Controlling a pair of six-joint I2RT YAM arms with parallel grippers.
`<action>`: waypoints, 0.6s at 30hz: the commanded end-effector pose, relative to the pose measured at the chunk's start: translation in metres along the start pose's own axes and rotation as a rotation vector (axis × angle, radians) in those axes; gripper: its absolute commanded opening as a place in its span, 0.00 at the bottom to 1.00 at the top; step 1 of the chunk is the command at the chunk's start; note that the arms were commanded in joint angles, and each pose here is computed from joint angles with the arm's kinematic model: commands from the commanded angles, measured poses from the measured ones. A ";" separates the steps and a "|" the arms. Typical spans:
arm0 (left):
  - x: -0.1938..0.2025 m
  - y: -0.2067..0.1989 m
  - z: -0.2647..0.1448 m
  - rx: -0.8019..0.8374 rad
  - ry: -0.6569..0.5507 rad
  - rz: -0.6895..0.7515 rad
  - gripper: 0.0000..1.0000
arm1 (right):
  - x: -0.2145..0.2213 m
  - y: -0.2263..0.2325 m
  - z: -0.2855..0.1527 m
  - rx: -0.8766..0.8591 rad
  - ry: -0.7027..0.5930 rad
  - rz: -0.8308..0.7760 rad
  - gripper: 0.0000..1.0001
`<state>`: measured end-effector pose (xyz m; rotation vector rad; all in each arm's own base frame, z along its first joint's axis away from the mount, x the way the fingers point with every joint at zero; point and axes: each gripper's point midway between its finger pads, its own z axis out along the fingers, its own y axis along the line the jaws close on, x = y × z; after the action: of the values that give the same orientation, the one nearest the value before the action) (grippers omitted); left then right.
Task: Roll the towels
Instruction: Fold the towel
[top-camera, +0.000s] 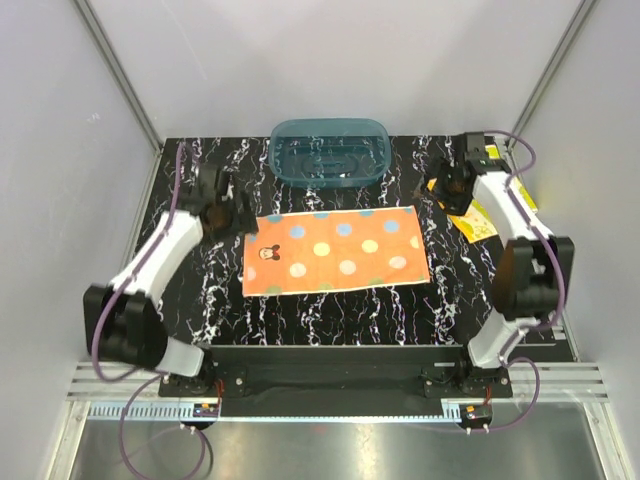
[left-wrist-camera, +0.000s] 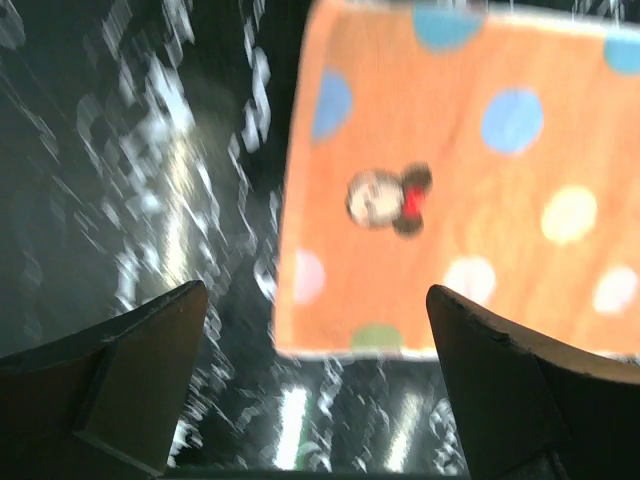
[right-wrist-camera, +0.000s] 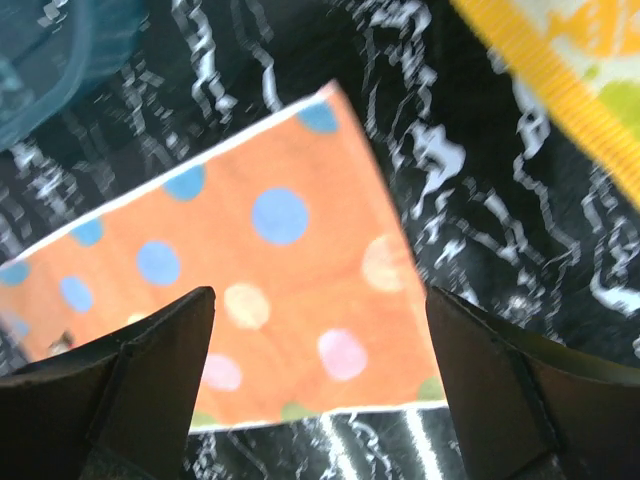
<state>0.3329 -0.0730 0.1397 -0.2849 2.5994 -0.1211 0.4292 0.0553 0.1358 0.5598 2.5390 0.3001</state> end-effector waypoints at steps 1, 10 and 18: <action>0.038 -0.030 0.001 0.157 0.013 -0.146 0.96 | 0.016 0.030 -0.022 -0.180 -0.008 0.064 0.90; 0.122 -0.023 0.021 0.099 0.117 -0.291 0.89 | 0.057 0.041 -0.057 -0.248 -0.015 0.034 0.84; 0.142 -0.005 0.043 0.019 0.131 -0.296 0.82 | 0.068 0.046 -0.047 -0.239 0.030 0.003 0.78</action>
<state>0.2153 -0.1087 0.0302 -0.6434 2.7595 -0.2537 0.3594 0.1127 0.1495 0.5046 2.5186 0.5636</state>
